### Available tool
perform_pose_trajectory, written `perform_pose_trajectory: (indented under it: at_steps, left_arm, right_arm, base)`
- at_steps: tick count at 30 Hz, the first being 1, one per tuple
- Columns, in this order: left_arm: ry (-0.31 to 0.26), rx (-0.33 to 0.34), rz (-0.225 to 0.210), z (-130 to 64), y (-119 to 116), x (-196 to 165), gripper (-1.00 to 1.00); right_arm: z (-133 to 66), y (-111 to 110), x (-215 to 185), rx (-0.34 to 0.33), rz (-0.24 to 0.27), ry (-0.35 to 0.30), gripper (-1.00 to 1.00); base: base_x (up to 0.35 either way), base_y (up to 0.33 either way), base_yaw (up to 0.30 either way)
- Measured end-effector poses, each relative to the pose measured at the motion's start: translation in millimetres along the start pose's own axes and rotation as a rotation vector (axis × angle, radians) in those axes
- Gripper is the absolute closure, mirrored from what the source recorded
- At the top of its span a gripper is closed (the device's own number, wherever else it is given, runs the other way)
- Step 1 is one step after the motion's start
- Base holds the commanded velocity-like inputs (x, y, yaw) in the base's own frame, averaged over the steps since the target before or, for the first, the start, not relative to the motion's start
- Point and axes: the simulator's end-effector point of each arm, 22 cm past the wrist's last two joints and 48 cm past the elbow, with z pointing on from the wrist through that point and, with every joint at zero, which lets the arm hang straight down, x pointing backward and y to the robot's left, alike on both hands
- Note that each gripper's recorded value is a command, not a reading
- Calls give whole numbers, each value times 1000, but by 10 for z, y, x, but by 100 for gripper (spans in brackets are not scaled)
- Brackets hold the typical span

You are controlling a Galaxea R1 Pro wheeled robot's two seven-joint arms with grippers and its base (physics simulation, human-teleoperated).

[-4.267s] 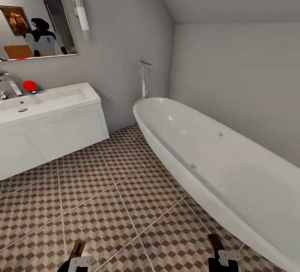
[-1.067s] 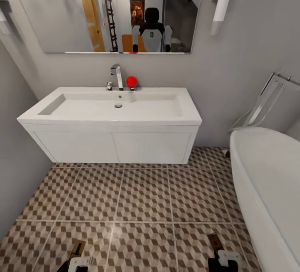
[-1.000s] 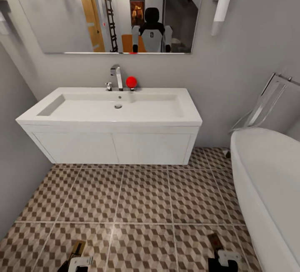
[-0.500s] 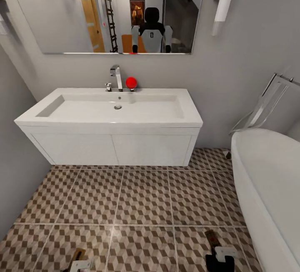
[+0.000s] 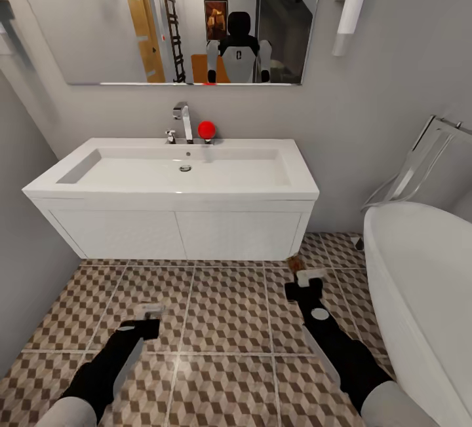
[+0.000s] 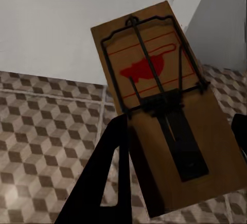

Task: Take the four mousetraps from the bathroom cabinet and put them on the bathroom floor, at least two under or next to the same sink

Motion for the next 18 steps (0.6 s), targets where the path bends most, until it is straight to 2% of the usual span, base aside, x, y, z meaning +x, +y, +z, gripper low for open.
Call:
perform_pose_trajectory:
  at_steps: [1, 4, 6, 8, 13, 18]
  left_arm:
    - [-31, -4, -17, 5, 37, -70, 100]
    - [-171, -18, -57, 6, 138, -317, 100]
    - [-226, -27, -67, 10, 199, -370, 100]
    - [-244, -14, -68, 21, 199, -366, 100]
    - [-239, 68, -57, 47, 46, -288, 100]
    - [-228, 94, -50, 61, -10, -224, 100]
  right_arm:
    - [7, -3, -19, 2, 7, -20, 100]
    - [14, -27, -77, 13, 27, -88, 100]
    - [20, -46, -34, 18, 31, -97, 100]
    - [26, -55, 23, 20, 31, -93, 100]
    - [29, -44, 81, 10, 31, -87, 100]
    - [22, 149, 117, -86, 36, -88, 100]
  base:
    - [0, 0, 0]
    - [0, 0, 0]
    - [0, 0, 0]
    - [0, 0, 0]
    - [0, 0, 0]
    - [0, 0, 0]
